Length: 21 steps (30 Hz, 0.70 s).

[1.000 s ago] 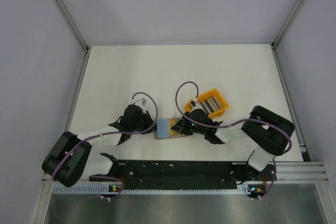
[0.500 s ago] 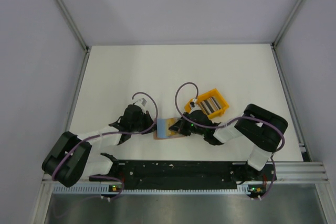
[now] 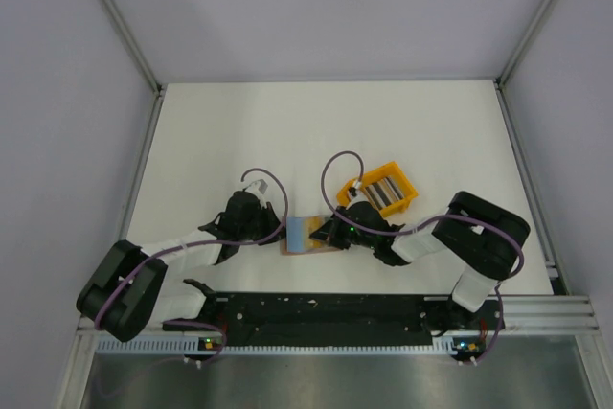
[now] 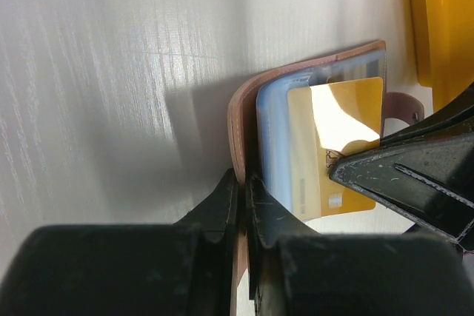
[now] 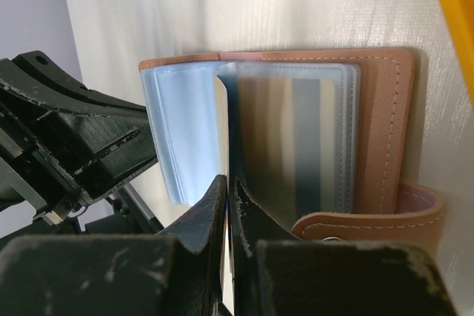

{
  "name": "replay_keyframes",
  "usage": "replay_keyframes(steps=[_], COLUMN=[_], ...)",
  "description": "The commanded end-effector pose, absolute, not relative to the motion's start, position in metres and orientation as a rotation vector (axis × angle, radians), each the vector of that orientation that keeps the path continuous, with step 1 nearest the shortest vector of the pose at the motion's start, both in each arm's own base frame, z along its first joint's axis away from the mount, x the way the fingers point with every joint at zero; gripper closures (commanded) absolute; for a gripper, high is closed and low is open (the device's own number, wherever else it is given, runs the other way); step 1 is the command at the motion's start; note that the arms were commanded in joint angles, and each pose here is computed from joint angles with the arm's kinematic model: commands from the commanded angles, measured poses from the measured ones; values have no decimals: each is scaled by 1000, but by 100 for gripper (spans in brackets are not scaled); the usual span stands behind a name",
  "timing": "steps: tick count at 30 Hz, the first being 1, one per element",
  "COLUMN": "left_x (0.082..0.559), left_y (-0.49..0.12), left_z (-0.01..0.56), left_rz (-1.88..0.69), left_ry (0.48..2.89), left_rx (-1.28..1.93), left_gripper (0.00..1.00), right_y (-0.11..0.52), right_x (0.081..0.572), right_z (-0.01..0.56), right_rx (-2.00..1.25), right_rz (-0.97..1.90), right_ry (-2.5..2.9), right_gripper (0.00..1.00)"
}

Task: Put the credit cards into the card holder
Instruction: Insert the credit card into the card holder.

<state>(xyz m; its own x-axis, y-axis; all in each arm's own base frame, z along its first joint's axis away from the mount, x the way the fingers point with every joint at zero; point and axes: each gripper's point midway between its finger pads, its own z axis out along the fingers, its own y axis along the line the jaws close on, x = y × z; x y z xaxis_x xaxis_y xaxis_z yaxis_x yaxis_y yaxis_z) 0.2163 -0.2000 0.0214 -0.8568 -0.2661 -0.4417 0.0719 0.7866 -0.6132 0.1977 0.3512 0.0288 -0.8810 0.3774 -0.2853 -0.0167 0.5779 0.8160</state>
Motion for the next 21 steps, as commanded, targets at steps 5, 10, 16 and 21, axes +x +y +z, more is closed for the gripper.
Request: replay_keyframes(steps=[5, 10, 16, 21], left_x=[217, 218, 219, 219], left_y=[-196, -196, -197, -197], left_z=[16, 17, 19, 19], left_rz=[-835, -835, -840, -839], left_ry=[2465, 2465, 2459, 2462], left_rx=[-152, -152, -149, -146], left_gripper=[100, 100, 100, 100], right_y=[364, 362, 350, 340], right_x=[176, 177, 186, 198], right_z=[15, 17, 22, 32], right_rx=[201, 192, 164, 108], right_rz=[1264, 1252, 1123, 993], right_ry=[2473, 2468, 2454, 2426], right_gripper=[100, 100, 79, 60])
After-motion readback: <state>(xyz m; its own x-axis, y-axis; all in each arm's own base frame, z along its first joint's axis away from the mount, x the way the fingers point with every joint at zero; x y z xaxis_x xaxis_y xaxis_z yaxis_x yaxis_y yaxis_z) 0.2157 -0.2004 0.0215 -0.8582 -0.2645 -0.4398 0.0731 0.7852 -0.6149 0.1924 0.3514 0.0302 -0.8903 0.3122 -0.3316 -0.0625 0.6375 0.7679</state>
